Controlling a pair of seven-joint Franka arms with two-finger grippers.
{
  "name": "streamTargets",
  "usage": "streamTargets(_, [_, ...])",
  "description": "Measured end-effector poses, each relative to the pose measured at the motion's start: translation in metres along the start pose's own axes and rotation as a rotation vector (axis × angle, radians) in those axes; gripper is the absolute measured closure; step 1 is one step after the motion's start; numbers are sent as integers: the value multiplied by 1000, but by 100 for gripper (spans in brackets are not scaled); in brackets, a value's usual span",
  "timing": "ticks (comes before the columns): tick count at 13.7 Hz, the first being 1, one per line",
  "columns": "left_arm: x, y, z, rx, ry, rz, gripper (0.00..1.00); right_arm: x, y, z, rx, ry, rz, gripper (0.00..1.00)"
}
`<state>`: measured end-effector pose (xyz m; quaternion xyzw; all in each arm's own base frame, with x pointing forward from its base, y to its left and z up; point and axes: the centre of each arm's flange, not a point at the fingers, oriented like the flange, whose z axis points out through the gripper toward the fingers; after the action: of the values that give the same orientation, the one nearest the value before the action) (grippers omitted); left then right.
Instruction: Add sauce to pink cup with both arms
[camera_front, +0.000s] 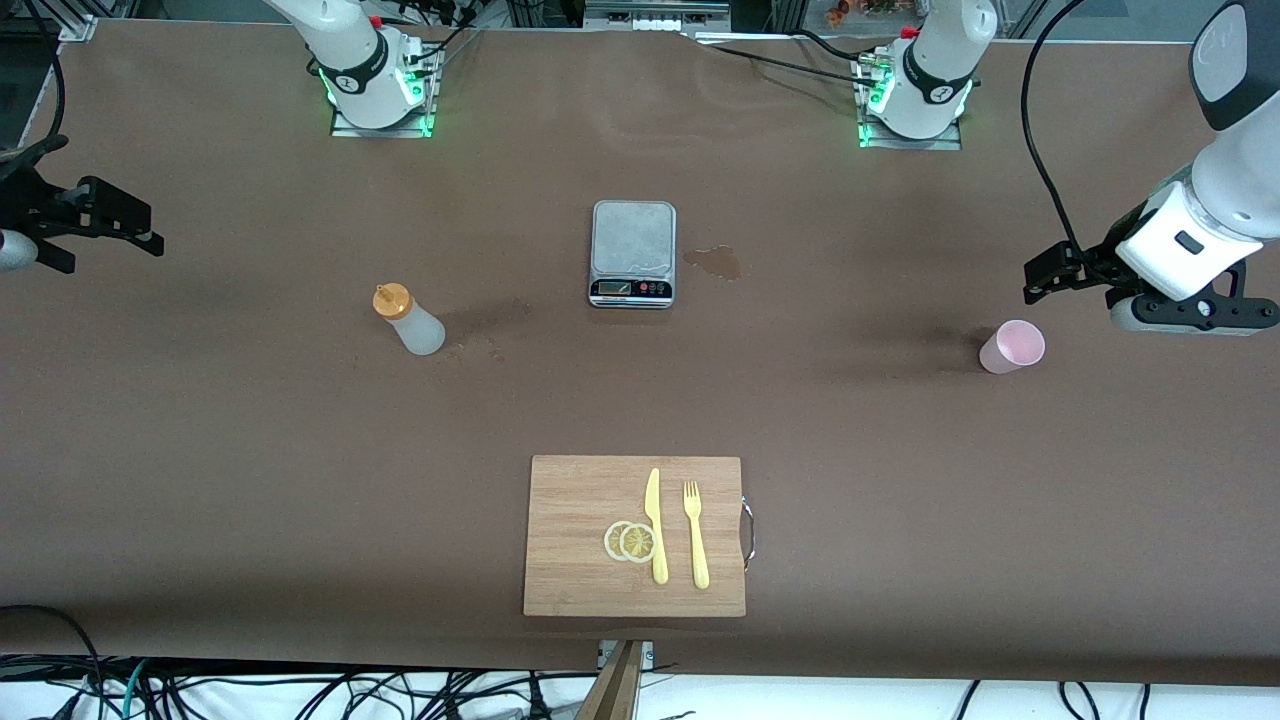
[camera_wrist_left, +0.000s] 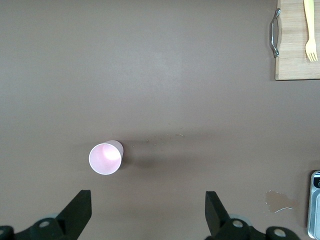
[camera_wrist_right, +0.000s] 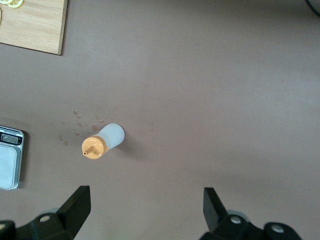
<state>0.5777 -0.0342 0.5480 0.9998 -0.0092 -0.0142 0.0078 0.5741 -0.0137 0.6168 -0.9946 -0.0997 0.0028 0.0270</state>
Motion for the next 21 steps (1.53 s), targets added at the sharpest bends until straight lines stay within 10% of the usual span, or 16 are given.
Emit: streamTargets(21, [-4, 5, 3, 1, -32, 5, 0, 0, 0, 0, 0, 0, 0, 0])
